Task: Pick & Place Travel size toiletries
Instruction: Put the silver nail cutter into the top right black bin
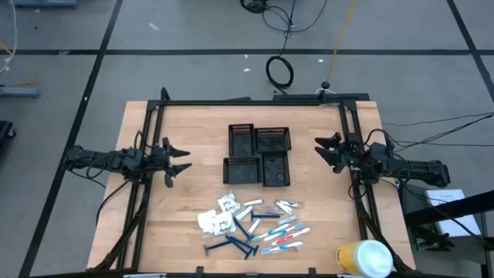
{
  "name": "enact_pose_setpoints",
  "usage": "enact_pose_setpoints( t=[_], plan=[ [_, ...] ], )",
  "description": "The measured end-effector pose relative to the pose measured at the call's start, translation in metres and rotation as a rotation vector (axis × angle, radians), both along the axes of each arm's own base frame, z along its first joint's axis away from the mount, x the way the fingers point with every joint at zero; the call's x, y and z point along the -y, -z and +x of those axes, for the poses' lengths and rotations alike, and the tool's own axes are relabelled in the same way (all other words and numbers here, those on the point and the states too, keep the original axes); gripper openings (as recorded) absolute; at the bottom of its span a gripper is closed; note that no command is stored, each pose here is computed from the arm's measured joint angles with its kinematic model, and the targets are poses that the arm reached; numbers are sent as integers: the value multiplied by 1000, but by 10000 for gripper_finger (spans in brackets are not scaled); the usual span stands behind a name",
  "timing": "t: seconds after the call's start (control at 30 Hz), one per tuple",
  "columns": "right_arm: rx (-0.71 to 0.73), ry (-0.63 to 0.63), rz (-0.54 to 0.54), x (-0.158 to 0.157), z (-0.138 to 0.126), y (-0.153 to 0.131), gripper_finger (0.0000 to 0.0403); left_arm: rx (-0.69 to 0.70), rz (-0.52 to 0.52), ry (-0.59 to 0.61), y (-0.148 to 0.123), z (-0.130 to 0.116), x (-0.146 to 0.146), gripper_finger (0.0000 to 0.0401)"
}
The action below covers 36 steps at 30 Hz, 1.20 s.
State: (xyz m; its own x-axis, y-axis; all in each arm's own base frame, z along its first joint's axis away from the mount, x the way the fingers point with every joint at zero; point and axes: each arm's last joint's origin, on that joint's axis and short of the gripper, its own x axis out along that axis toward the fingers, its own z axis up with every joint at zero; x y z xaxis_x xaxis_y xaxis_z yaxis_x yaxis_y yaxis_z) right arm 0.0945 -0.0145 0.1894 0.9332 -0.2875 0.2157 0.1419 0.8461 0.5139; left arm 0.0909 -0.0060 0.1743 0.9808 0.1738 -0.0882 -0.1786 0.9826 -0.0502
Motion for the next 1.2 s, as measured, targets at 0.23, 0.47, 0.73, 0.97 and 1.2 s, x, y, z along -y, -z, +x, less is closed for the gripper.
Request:
enact_pose_setpoints(
  t=[0.23, 0.47, 0.73, 0.97, 1.2],
  plan=[
    [59, -103, -182, -6, 1, -10, 263, 0, 0, 0, 0, 0, 0, 209],
    [-129, -358, -284, -31, 24, -30, 263, 0, 0, 0, 0, 0, 0, 209],
    [-772, -465, -348, -77, 61, -6, 263, 1, 0, 0, 0, 0, 0, 209],
    [-1001, -428, -278, -104, 75, 39, 253, 2, -1, 0, 0, 0, 0, 209],
    [-1033, -417, -264, -118, 90, 67, 248, 3, -1, 1, 0, 0, 0, 209]
  ],
)
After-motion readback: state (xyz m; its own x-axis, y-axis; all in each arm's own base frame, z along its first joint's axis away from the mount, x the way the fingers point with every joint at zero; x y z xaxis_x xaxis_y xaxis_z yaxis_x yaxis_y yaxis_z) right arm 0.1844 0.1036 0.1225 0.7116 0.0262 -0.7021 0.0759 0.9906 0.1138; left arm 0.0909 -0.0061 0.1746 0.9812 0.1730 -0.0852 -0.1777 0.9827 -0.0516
